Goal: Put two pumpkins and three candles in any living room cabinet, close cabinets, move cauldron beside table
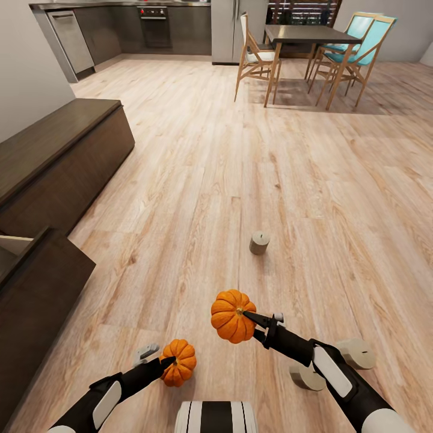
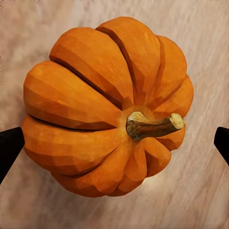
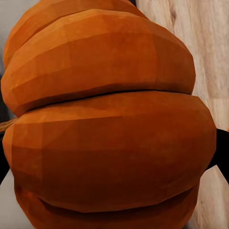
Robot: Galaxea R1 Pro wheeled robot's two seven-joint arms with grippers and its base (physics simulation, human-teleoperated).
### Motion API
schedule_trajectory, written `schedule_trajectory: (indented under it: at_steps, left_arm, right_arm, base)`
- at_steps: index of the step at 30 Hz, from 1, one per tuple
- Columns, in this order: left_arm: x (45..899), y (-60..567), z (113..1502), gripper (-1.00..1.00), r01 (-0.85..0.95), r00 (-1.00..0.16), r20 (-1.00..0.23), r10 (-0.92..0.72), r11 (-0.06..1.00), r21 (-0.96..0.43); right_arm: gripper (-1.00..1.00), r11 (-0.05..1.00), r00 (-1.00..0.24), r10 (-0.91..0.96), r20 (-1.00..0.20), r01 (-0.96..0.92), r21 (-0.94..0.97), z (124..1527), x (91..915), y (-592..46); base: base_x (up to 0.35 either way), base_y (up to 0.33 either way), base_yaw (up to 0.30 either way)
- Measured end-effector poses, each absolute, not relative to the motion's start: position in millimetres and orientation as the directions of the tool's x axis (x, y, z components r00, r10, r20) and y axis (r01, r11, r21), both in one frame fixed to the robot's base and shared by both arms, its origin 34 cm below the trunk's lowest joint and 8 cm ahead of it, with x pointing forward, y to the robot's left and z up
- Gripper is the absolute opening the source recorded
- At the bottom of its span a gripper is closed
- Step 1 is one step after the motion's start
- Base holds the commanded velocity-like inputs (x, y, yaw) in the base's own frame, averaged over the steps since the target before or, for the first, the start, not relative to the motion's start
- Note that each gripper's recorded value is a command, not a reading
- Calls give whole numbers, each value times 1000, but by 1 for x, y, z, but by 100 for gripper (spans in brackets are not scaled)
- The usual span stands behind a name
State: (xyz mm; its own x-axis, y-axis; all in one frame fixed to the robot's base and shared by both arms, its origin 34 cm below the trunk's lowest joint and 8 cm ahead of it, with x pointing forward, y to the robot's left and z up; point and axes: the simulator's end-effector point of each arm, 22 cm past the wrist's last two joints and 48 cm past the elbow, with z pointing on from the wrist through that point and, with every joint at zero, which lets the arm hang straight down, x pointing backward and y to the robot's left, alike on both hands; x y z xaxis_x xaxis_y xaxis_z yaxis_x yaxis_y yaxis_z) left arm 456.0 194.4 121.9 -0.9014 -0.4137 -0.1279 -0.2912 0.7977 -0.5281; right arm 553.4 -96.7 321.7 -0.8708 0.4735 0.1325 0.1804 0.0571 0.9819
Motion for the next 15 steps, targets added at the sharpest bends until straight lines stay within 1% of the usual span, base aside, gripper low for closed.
schedule_trajectory:
  at_steps: [15]
  left_arm:
    - [439, 192, 104, 100, -312, -907, -87, -411, 798, -515]
  right_arm:
    - [-100, 57, -864, 474, 170, 222, 973, 300, 545, -96]
  base:
    - [0, 0, 0]
